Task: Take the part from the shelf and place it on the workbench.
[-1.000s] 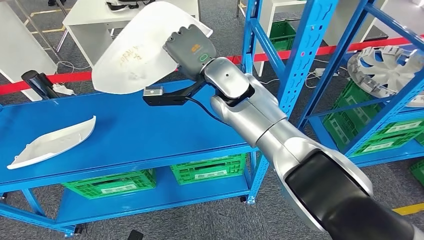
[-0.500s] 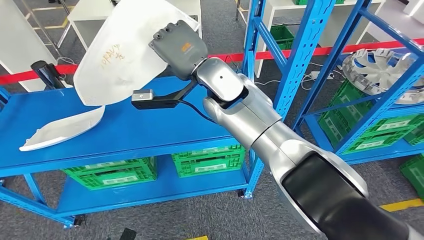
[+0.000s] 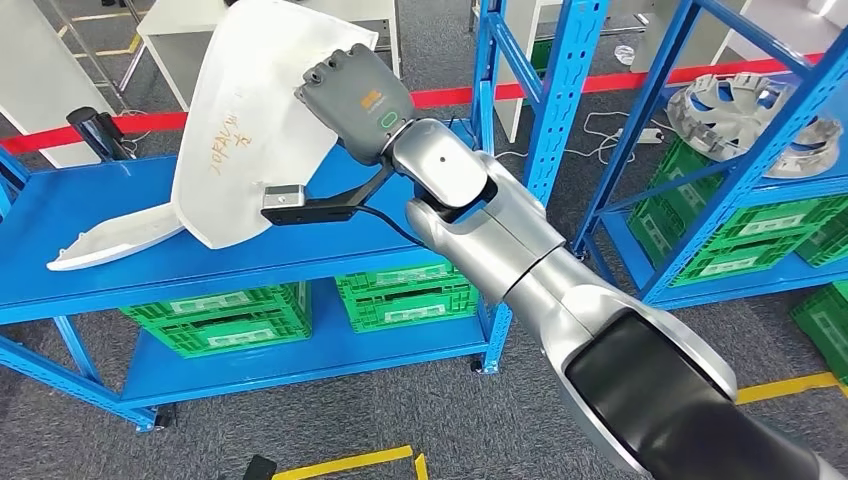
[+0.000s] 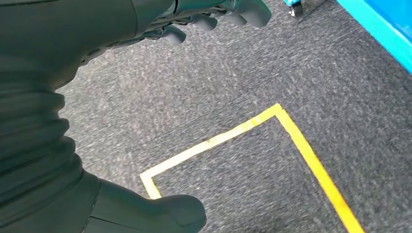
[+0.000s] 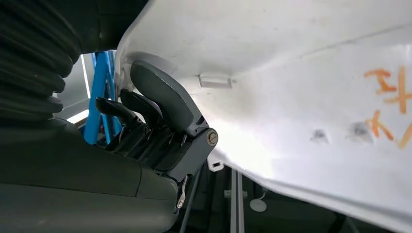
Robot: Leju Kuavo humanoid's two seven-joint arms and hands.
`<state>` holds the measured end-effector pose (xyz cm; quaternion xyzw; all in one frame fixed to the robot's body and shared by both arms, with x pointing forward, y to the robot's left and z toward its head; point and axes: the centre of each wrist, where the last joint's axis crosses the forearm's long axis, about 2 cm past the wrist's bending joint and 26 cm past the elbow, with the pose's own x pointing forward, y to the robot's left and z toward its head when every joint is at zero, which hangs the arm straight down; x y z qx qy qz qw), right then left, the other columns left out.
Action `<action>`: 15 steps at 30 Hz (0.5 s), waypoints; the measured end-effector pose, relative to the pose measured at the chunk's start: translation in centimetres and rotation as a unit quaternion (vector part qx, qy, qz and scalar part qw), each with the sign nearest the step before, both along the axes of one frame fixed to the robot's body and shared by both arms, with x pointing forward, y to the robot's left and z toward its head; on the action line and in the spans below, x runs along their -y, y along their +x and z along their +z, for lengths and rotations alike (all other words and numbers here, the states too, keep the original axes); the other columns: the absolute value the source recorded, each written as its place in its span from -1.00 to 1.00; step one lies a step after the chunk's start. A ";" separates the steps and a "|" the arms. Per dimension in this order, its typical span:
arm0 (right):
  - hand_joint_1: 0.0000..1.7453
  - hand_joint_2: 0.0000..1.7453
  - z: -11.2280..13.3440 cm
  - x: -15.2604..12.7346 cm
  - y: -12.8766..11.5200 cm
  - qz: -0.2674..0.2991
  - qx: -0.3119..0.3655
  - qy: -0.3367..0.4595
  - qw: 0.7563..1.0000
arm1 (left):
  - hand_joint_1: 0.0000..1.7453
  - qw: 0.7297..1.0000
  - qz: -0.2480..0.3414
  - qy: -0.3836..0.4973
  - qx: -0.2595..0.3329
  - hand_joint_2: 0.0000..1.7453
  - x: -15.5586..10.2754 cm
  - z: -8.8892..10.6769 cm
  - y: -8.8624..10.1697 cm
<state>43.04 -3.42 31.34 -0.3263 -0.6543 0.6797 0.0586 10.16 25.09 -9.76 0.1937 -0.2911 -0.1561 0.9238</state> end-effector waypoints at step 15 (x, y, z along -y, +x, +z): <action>1.00 1.00 -0.4 0.0 -0.1 0.002 -0.002 0.001 1.000 | -1.00 1.000 -0.001 0.002 0.005 1.00 -0.5 0.0 0.1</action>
